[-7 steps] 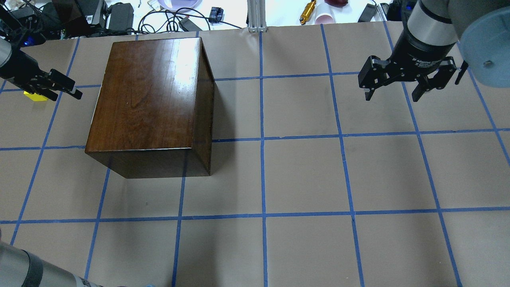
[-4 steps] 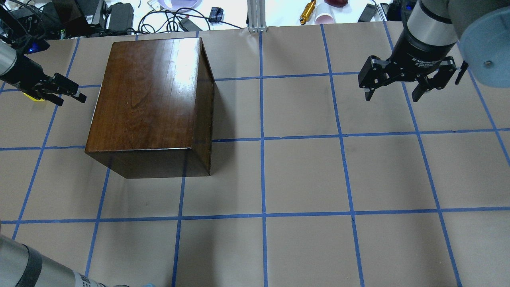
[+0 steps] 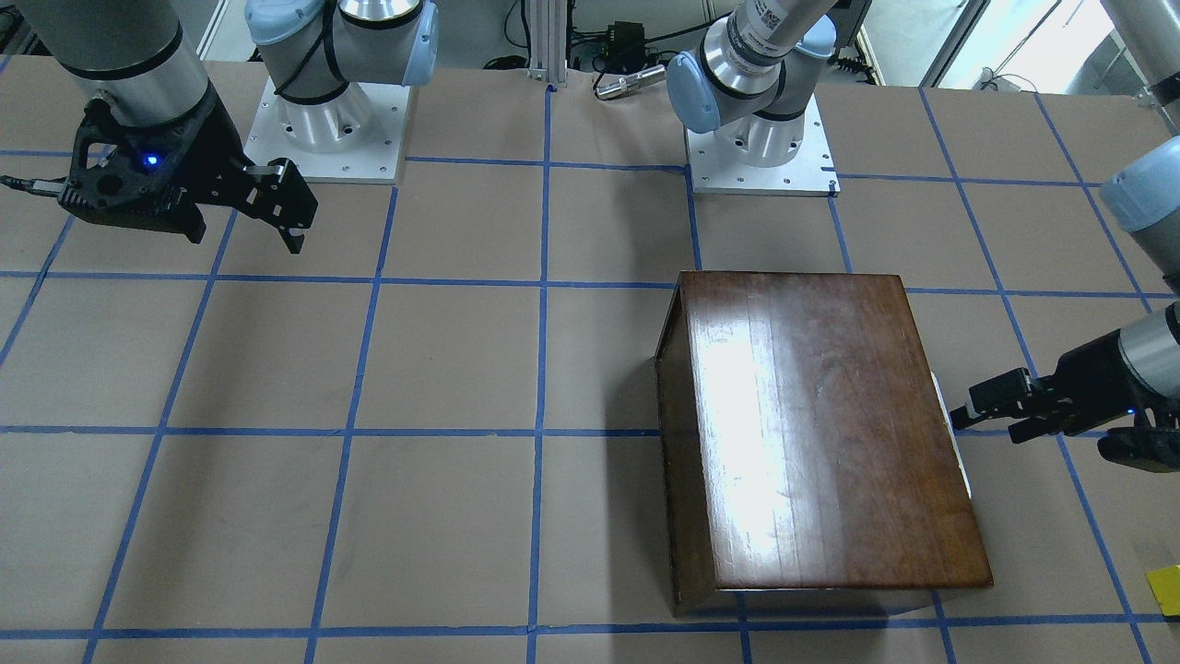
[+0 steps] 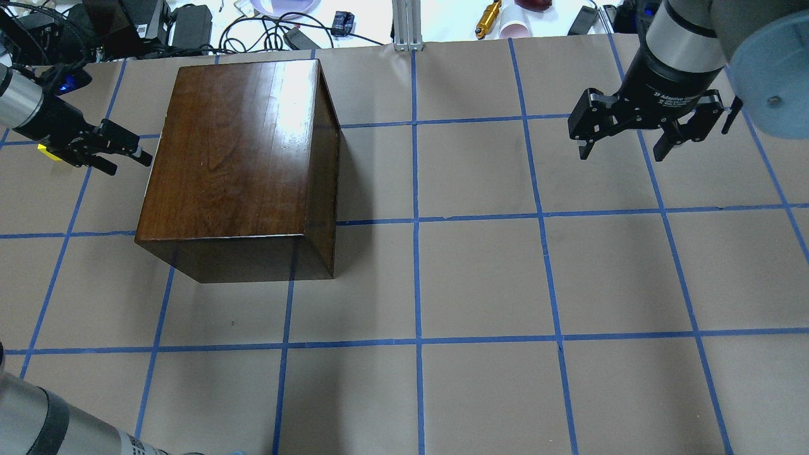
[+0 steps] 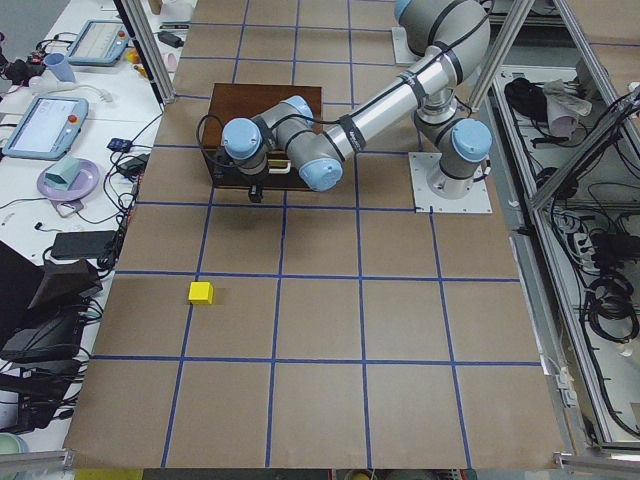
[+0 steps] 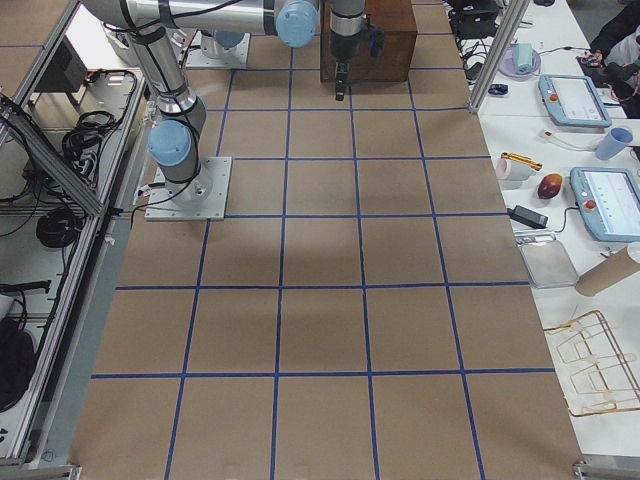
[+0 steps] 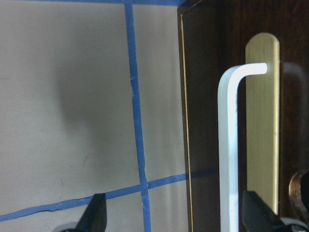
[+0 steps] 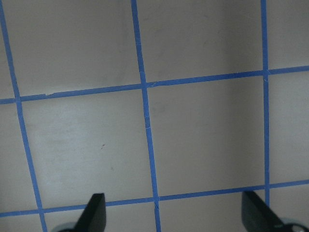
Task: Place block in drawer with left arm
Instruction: 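Hook the left gripper onto the white drawer handle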
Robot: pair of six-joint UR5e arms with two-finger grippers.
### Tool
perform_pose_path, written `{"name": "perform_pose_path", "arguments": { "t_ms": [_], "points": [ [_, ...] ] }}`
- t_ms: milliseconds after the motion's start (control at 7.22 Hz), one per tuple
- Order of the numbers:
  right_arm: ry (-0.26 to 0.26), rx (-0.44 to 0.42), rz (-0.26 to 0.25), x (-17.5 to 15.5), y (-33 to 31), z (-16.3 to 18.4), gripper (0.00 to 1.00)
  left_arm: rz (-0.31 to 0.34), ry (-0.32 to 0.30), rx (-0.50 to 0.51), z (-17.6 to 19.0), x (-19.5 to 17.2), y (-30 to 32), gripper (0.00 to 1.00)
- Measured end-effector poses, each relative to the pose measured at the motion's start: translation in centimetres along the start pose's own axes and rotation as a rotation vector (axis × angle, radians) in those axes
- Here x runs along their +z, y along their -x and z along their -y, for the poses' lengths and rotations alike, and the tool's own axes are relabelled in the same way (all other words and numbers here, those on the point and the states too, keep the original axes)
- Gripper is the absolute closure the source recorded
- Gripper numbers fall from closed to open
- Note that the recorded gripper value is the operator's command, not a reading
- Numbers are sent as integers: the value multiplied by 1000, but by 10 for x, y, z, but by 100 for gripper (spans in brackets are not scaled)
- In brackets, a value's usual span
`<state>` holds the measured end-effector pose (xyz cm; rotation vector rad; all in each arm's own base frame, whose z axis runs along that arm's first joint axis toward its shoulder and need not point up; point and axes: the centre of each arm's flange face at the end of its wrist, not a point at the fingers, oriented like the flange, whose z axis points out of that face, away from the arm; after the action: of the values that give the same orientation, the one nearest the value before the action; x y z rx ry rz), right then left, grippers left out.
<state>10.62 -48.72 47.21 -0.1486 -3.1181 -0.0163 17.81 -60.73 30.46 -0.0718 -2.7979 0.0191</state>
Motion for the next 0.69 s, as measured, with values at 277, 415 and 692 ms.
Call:
{"name": "perform_pose_path", "arguments": {
  "t_ms": [277,415,692],
  "points": [
    [1,0,0,0,0,0,0,0,7,-19,0,3,-1,0],
    [0,0,0,0,0,0,0,0,9,-31,0,4,-1,0],
    [0,0,0,0,0,0,0,1,12,-49,1,5,-3,0]
  ]
}}
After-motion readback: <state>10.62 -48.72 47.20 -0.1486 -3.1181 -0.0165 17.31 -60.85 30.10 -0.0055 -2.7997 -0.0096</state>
